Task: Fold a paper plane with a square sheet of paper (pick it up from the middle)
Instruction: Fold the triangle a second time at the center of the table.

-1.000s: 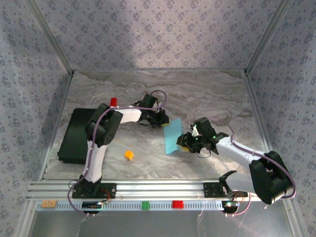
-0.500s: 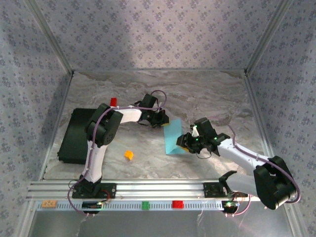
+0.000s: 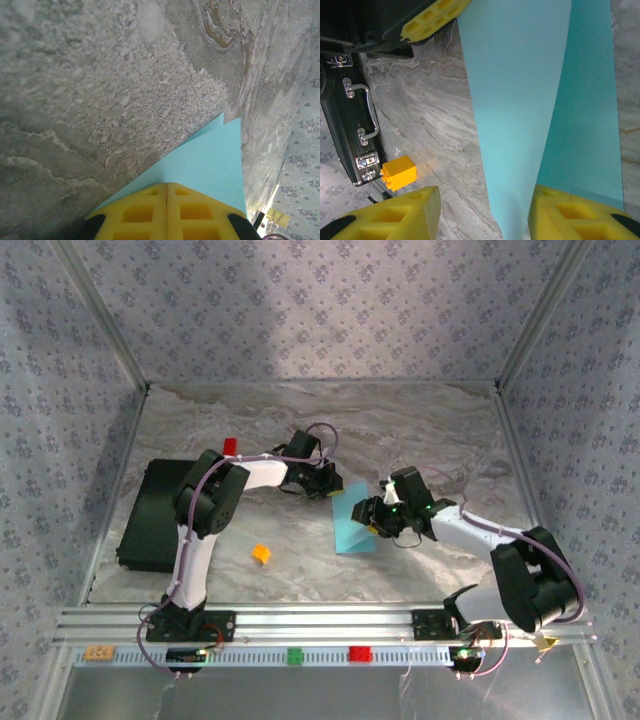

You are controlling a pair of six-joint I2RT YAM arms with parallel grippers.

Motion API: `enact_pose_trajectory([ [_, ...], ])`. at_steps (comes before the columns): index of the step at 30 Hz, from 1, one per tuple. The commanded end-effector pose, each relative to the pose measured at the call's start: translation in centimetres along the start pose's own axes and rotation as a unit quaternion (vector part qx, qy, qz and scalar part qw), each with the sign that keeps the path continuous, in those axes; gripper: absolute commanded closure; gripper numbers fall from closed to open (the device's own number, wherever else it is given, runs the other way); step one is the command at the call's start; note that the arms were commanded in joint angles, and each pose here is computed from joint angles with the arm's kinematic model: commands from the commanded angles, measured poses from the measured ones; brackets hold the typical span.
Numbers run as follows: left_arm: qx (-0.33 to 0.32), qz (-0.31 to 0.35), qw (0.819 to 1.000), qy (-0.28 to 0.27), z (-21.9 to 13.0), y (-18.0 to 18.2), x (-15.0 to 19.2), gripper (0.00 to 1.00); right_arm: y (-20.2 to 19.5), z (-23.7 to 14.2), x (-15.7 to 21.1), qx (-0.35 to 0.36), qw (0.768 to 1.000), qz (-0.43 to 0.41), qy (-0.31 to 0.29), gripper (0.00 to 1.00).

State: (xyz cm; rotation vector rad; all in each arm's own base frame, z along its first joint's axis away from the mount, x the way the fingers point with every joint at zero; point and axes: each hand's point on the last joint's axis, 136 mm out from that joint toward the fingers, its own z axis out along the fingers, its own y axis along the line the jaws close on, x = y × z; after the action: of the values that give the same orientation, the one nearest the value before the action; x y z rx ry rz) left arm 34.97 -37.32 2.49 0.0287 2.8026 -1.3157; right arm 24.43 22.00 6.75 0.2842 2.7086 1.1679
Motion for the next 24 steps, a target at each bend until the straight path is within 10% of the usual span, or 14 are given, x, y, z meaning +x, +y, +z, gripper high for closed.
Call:
enact_pose_trajectory([
  [1,-0.034,-0.018,0.999,0.024,1.2,2.1,1.5,0.97,1.1,0.2,-0.8,-0.024,0.999,-0.023,0.009,0.5],
  [17,0.004,0.014,1.0,0.012,-0.4,-1.9,0.3,0.87,-2.7,1.8,-2.0,-0.02,1.0,0.01,0.02,0.83],
  [24,0.014,0.065,0.997,-0.031,-4.0,-5.8,-0.5,0.53,-3.2,2.2,-2.7,-0.023,0.998,0.049,-0.012,0.94],
])
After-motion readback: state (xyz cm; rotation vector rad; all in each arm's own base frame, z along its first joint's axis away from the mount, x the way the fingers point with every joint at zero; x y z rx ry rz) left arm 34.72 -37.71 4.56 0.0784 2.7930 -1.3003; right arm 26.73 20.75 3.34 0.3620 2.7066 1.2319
